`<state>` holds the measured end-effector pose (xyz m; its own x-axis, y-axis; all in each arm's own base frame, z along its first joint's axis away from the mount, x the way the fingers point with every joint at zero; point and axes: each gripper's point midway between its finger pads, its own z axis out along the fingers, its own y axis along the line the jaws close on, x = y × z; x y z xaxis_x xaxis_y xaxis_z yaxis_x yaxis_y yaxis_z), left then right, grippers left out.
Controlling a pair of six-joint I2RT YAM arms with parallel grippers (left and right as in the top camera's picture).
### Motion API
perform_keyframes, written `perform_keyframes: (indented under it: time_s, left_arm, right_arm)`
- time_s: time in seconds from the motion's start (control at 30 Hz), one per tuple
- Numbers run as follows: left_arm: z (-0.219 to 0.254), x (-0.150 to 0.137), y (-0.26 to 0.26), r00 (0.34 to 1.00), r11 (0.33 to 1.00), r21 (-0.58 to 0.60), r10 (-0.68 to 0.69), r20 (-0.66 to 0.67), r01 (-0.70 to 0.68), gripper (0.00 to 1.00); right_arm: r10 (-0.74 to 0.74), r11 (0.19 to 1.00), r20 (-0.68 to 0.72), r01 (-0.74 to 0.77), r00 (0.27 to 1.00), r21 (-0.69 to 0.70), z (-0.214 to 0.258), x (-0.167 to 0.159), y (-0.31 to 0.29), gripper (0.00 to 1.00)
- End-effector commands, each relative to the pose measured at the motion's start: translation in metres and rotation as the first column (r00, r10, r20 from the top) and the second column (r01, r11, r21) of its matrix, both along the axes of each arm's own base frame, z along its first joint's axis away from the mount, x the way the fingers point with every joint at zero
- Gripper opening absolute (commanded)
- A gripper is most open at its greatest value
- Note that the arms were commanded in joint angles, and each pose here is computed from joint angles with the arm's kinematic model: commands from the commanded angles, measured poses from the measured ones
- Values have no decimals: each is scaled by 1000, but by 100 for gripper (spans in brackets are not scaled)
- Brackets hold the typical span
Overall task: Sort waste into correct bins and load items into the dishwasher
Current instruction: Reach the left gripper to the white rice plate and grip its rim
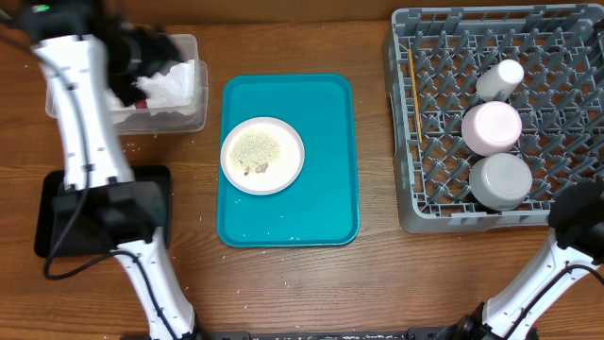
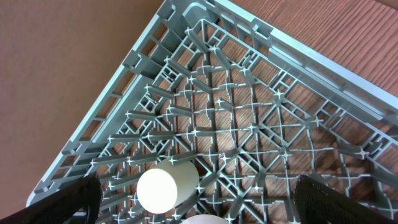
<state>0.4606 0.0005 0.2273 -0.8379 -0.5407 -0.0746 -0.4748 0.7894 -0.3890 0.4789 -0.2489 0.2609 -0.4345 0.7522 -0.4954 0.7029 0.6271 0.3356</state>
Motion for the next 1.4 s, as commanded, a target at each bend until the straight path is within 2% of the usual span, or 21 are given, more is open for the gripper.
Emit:
perform_keyframes:
  time_s: [0.0, 0.1, 0.2, 0.33, 0.47, 0.63, 0.73, 0.97, 1.13, 1.37]
  left_arm:
    - [-12, -16, -87, 964, 964, -23, -264, -28, 263, 95]
    - [-33, -29, -140, 919, 920, 43, -387, -74, 391, 91]
    - [-57, -44, -184, 866, 855, 141, -486, -119, 500, 80]
    - [-91, -67, -215, 848, 794, 298, -487, -211, 530, 70]
    - [-117, -88, -231, 850, 780, 343, -454, -266, 524, 68]
    - [-144, -89, -225, 875, 800, 367, -388, -288, 475, 63]
    - [-158, -79, -211, 891, 803, 395, -359, -278, 447, 56]
    - [-186, -69, -209, 869, 768, 406, -428, -248, 495, 57]
    - [-204, -74, -207, 865, 765, 405, -430, -259, 501, 56]
    - [-211, -79, -207, 844, 739, 409, -460, -275, 535, 39]
  right_arm:
    - [-1, 1000, 59, 3, 998, -25, 28, -3, 2, 100]
    - [-1, 1000, 59, 3, 998, -25, 28, -3, 2, 100]
    - [-1, 1000, 59, 3, 998, -25, 28, -3, 2, 100]
    - [-1, 1000, 59, 3, 998, -25, 28, -3, 2, 100]
    - [-1, 1000, 59, 3, 998, -25, 28, -3, 2, 100]
    - [-1, 1000, 59, 3, 998, -25, 28, -3, 2, 100]
    - [-1, 1000, 59, 3, 998, -25, 28, -3, 2, 100]
    - [-1, 1000, 59, 3, 998, -25, 28, -3, 2, 100]
    - [-1, 1000, 59, 3, 998, -25, 28, -3, 2, 100]
    - [-2, 1000, 59, 3, 998, -25, 28, -3, 2, 100]
